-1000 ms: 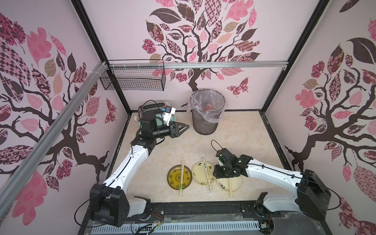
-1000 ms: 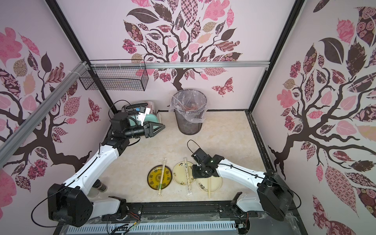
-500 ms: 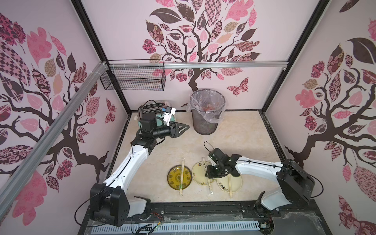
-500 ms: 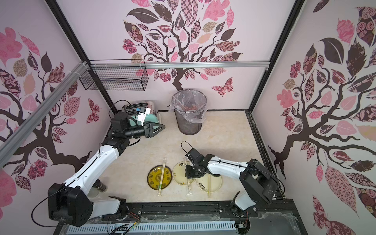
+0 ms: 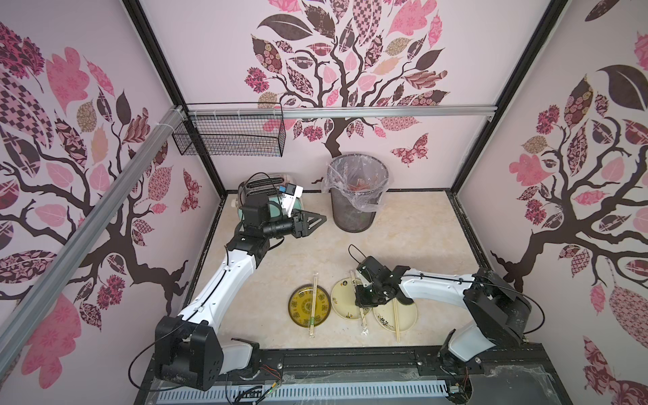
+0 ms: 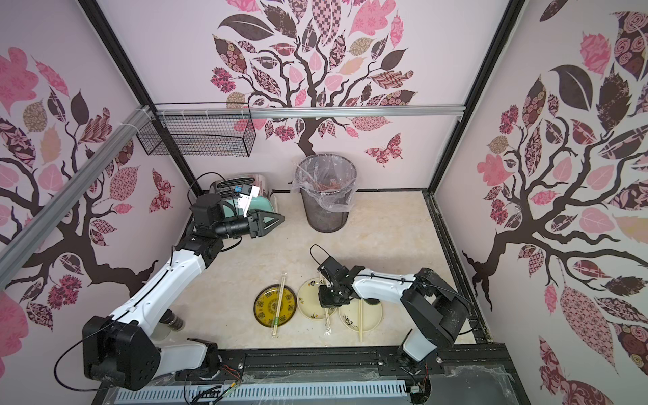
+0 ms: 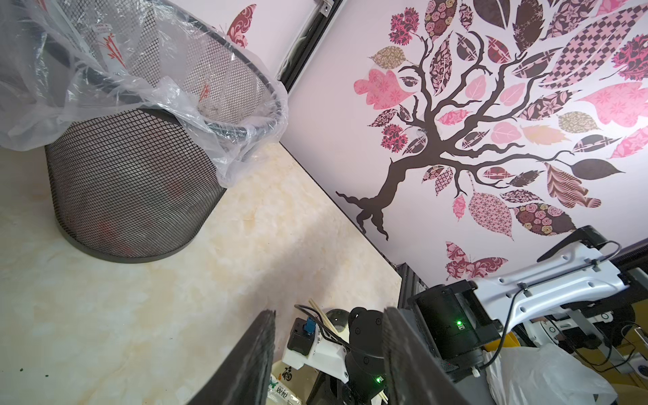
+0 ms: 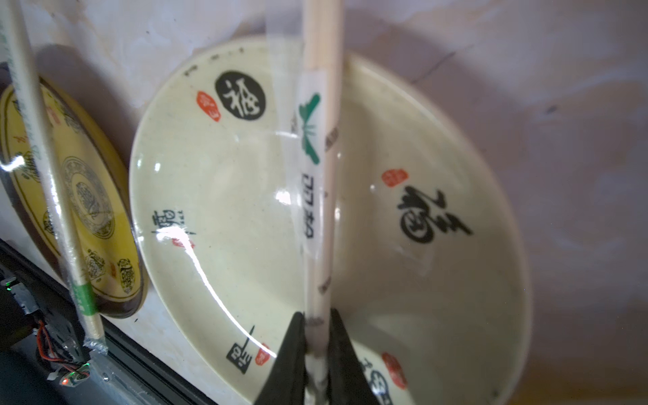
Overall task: Remove the packaging of disposable chopsticks
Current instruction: Pick up the disposable chopsticks from the plate.
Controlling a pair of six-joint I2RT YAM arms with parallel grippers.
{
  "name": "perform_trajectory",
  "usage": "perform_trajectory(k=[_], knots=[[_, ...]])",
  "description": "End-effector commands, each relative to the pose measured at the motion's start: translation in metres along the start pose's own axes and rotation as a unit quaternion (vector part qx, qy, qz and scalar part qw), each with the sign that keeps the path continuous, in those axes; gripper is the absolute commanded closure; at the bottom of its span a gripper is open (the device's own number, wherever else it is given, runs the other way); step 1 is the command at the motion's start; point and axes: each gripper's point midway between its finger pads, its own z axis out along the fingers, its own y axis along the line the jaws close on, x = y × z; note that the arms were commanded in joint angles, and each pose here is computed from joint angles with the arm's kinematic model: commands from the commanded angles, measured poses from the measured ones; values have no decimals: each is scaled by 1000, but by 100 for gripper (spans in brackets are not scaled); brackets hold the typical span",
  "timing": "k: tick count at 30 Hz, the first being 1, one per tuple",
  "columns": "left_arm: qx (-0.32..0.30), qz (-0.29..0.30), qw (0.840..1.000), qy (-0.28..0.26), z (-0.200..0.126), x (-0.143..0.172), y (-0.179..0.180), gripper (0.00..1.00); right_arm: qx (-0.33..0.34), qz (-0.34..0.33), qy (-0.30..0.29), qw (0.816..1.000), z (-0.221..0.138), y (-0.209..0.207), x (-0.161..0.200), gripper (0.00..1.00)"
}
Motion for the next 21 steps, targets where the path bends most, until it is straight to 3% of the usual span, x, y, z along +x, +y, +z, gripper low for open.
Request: perform_trajectory(k=[1,5,10,15,21], knots=[[3,13,1000,-5,-1,-9,-4,48,-7,-6,-13,1000,-7,8,-7,92],[2,16,1000,-6,-2,-9,-6,47,-24,-28,-68,997,-32,21,-24,98],[3,19,1000,-3,-1,-8,-4,48,-43,-91,-217,971,-92,33,-69,100],[1,29,1000,-5,-4,-9,-7,47,-123,-180,-345,913,-138,63,-103,100],[2,49,999,-10,-9,-11,-15,46,-204,-260,-430,840,-172,104,-115,100]])
